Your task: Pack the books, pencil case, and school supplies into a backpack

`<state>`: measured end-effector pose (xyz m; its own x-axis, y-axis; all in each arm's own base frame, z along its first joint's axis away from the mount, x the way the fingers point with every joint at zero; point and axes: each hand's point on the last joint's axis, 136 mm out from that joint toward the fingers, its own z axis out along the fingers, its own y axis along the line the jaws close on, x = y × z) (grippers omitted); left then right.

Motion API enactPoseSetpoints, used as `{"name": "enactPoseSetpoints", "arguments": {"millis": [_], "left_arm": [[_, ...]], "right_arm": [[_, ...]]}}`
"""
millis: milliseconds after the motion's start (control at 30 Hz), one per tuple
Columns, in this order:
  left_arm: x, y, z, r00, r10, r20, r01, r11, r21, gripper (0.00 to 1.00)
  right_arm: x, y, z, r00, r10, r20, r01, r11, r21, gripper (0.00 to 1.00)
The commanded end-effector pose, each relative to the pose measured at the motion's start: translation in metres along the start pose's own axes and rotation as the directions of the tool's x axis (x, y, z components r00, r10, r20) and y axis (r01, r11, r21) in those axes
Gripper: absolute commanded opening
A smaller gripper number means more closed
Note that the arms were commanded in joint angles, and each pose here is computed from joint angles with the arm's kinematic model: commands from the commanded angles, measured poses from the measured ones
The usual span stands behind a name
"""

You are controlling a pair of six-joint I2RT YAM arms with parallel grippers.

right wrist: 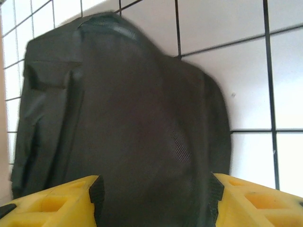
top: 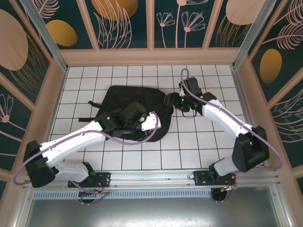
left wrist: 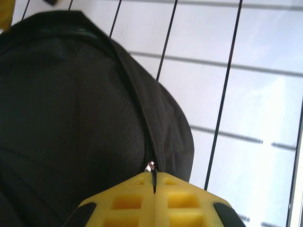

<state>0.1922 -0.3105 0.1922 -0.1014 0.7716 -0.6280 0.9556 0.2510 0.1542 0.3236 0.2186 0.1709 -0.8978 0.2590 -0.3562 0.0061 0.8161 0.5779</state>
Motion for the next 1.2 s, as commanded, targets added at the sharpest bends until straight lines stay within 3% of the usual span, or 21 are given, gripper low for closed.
{"name": "enactPoseSetpoints", "arguments": {"millis": [0,100,200,400,467,633,833,967,1033,1167], "left_arm": [[-0.070,-0.005,-0.005,0.970,-0.032,0.240,0.010,0.995,0.095,0.00],[-0.098,-0.010,0.000,0.943,-0.093,0.320,0.038,0.984,0.175,0.00],[-0.118,-0.010,0.003,0.917,-0.132,0.375,0.055,0.976,0.209,0.00],[-0.125,-0.011,0.011,0.912,-0.140,0.385,0.058,0.974,0.217,0.00],[-0.125,-0.017,0.012,0.906,-0.152,0.394,0.061,0.970,0.234,0.00],[-0.122,-0.029,0.026,0.908,-0.181,0.378,0.080,0.960,0.268,0.00],[-0.120,-0.019,0.037,0.902,-0.186,0.390,0.107,0.971,0.216,0.00],[-0.118,-0.010,0.052,0.915,-0.156,0.372,0.103,0.982,0.159,0.00],[-0.115,-0.005,0.057,0.928,-0.131,0.349,0.090,0.987,0.129,0.00],[-0.113,0.000,0.045,0.929,-0.115,0.352,0.078,0.990,0.118,0.00]], "right_arm": [[0.025,-0.013,-0.008,0.988,0.147,-0.051,-0.146,0.989,0.015,0.62],[0.020,-0.030,-0.009,0.992,0.128,-0.012,-0.127,0.989,0.073,0.61],[0.021,-0.045,-0.002,0.995,0.093,-0.041,-0.087,0.986,0.141,0.50],[0.027,-0.082,0.010,0.999,0.033,-0.037,-0.022,0.968,0.250,0.34],[0.023,-0.083,0.020,0.998,0.017,-0.054,-0.004,0.971,0.240,0.33],[-0.008,-0.047,0.056,0.996,-0.048,-0.071,0.056,0.991,0.125,0.33],[-0.037,0.028,0.096,0.976,-0.186,-0.111,0.184,0.982,-0.032,0.31],[-0.075,0.042,0.070,0.979,-0.201,-0.007,0.202,0.979,0.020,0.35],[-0.090,0.023,0.039,0.987,-0.150,0.062,0.145,0.987,0.074,0.43],[-0.081,-0.017,-0.004,0.991,-0.072,0.117,0.054,0.988,0.148,0.52]]}}
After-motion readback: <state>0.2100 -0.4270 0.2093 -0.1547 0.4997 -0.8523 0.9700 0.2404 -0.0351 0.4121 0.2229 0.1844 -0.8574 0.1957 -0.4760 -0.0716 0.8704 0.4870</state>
